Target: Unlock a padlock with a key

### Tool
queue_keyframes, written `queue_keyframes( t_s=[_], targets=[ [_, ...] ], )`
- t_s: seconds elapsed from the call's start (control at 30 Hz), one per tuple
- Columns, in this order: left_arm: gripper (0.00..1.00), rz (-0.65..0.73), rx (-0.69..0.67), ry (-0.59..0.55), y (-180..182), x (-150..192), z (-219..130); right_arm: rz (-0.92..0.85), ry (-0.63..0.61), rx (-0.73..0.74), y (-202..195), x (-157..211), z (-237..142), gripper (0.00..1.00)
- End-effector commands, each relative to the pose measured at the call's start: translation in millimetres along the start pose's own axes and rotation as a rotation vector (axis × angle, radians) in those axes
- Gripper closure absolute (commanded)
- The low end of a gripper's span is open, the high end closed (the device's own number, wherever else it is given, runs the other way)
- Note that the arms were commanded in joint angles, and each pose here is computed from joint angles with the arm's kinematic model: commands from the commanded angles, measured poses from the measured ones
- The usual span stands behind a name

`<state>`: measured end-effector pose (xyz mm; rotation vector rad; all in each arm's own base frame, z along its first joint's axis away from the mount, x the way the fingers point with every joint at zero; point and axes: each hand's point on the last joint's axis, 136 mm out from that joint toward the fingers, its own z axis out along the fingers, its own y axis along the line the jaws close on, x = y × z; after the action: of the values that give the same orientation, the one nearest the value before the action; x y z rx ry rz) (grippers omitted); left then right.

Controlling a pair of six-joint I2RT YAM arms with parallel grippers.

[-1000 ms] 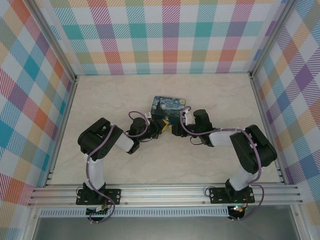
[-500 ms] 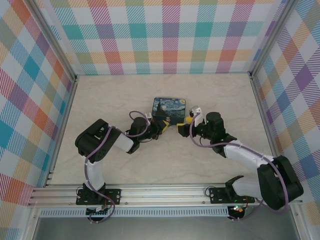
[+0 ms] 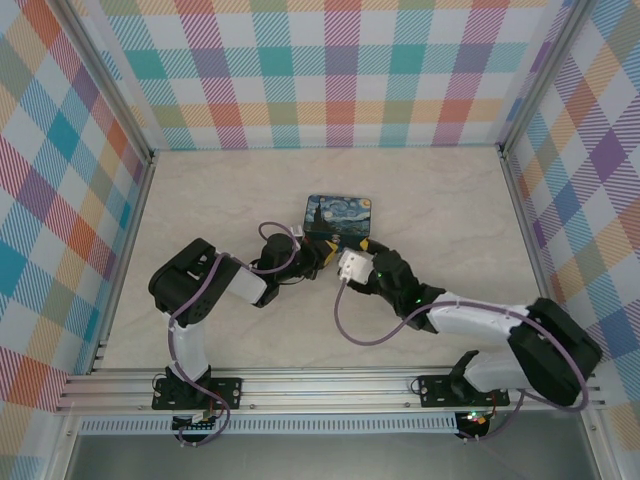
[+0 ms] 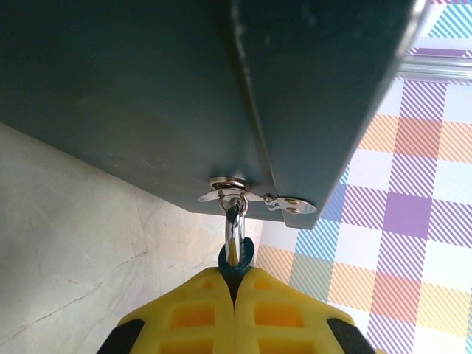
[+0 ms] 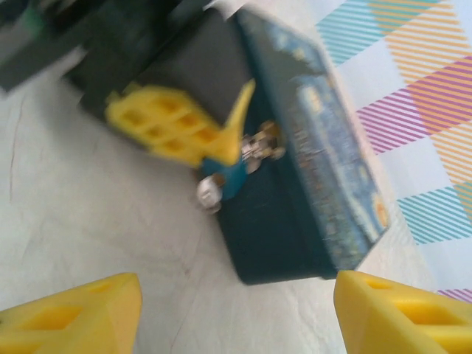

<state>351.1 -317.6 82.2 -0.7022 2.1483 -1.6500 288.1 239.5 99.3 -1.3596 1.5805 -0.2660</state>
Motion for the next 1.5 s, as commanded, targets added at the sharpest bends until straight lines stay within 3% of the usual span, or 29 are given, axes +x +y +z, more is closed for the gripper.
queue_keyframes(
  t_s=[0.0, 0.37, 1.0, 1.47],
  targets=[
    [1.0, 0.014, 0.074, 0.006, -31, 4, 1, -0.109, -0.027, 0.098, -19, -13, 5, 0.31],
    [1.0, 0.007, 0.082, 0.012, -35, 5, 1, -0.064, -0.095, 0.054, -5, -30, 32, 0.54],
    [1.0, 0.004, 0.078, 0.015, -35, 5, 1, 0.003, -0.104, 0.057, -3, -30, 49, 0.77],
    [1.0, 0.003, 0.078, 0.014, -35, 5, 0, 0.01, -0.062, 0.08, -8, -25, 58, 0.81]
  ],
)
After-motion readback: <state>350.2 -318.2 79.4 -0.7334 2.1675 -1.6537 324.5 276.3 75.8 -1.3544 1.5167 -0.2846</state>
